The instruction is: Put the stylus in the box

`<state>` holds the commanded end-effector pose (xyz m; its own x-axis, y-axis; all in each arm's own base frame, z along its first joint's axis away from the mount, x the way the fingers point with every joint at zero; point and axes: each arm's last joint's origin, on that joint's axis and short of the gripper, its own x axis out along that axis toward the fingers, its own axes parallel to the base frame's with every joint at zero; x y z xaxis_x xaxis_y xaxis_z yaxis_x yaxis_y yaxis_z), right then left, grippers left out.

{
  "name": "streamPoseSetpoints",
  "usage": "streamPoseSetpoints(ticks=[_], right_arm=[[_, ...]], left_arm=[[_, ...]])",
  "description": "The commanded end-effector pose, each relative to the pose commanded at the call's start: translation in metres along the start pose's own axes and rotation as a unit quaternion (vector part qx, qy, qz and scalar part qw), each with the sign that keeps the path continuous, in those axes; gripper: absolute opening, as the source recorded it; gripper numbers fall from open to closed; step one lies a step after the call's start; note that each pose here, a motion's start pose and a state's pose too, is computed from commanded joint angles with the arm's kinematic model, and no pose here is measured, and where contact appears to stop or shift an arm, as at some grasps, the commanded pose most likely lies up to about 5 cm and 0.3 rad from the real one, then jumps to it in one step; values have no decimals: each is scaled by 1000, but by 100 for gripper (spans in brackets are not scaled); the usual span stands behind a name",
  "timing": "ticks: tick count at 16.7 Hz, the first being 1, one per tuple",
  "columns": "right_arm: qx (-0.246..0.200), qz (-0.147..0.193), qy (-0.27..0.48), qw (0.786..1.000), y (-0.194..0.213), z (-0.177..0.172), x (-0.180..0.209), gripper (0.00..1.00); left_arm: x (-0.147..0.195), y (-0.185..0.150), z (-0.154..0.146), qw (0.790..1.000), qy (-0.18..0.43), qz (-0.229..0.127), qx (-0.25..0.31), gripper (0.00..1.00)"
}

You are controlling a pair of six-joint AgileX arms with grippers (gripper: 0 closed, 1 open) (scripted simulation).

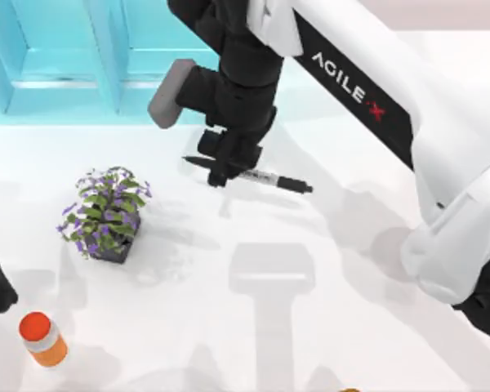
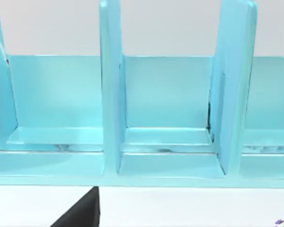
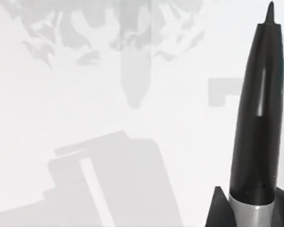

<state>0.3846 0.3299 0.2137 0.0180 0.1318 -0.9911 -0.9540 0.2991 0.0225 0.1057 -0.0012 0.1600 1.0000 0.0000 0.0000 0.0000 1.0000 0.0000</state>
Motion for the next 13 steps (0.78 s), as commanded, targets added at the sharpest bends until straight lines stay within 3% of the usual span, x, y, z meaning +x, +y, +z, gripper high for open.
streamPoseSetpoints(ticks=[4,7,10,12,13], right_arm=[[1,0,0,1000,0,0,0,0],[65,-11,10,998,-22,-22,-17,0],[215,-34,31,976,-67,-76,-49,0],[350,-52,49,934,-98,-127,-72,0],[424,-62,57,902,-112,-156,-83,0]], left_arm=[[0,0,0,1000,0,0,0,100],[0,0,0,1000,0,0,0,100],[0,0,0,1000,0,0,0,100],[0,0,0,1000,0,0,0,100],[0,0,0,1000,0,0,0,100]])
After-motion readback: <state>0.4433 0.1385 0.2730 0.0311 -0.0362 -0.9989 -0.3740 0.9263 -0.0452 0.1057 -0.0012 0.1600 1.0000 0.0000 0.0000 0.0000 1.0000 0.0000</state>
